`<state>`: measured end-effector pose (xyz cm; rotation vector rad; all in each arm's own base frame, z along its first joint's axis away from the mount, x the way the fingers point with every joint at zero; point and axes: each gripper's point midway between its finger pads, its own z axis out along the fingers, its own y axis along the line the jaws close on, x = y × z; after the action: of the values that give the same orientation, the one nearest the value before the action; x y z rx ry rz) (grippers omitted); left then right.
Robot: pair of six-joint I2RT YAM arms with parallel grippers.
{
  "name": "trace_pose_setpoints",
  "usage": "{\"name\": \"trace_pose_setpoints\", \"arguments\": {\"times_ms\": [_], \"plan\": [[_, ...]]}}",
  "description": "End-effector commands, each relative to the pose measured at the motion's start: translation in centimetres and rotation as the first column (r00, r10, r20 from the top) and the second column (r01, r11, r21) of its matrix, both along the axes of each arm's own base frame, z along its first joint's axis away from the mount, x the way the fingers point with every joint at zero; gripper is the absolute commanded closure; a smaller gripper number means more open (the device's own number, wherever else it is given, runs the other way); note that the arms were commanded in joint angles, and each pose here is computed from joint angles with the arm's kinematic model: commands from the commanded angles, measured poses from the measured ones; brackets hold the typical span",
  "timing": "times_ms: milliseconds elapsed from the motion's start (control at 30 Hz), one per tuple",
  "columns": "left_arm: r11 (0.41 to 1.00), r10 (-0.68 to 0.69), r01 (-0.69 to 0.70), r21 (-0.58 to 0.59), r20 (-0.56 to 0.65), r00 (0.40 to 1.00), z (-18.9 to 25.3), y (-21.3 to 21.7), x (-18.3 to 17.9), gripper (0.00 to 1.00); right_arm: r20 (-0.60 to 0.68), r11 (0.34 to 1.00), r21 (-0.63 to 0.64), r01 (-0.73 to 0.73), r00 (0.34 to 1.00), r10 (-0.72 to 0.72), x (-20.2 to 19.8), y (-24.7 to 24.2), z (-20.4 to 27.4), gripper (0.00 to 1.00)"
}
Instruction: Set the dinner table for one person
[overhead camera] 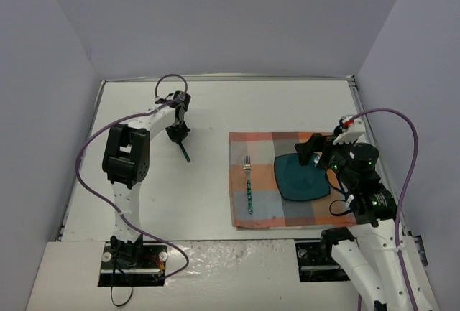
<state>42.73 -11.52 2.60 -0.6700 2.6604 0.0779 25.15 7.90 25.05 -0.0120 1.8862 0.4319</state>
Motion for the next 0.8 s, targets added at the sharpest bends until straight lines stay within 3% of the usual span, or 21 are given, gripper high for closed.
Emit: {"name": "trace_pose_setpoints", "arguments": {"times_ms": [0, 400, 533, 767], "plan": [[0.999, -0.014, 0.010, -0.042, -0.099, 0.995, -2.2, -1.6, -4.7, 0.99, 0.050, 1.000, 0.002, -0.013, 0.999, 0.013, 0.6, 0.3, 1.3, 0.00], [0.978, -0.149, 0.123, -0.167, -0.147, 0.978, -4.0, -11.1, -16.1, 0.99, 0.043, 0.999, 0.004, -0.051, 0.998, 0.050, 0.1, 0.9, 0.5, 0.00], [0.971, -0.178, 0.148, -0.185, -0.156, 0.972, -4.2, -13.3, -18.1, 0.88, 0.026, 0.998, 0.009, -0.068, 0.997, 0.068, 0.1, 1.2, -0.1, 0.00], [0.966, -0.189, 0.165, -0.198, -0.105, 0.976, -2.4, -13.7, -17.5, 0.61, -0.010, 0.995, 0.006, -0.101, 0.995, 0.101, 0.1, 2.0, -1.5, 0.00]]}}
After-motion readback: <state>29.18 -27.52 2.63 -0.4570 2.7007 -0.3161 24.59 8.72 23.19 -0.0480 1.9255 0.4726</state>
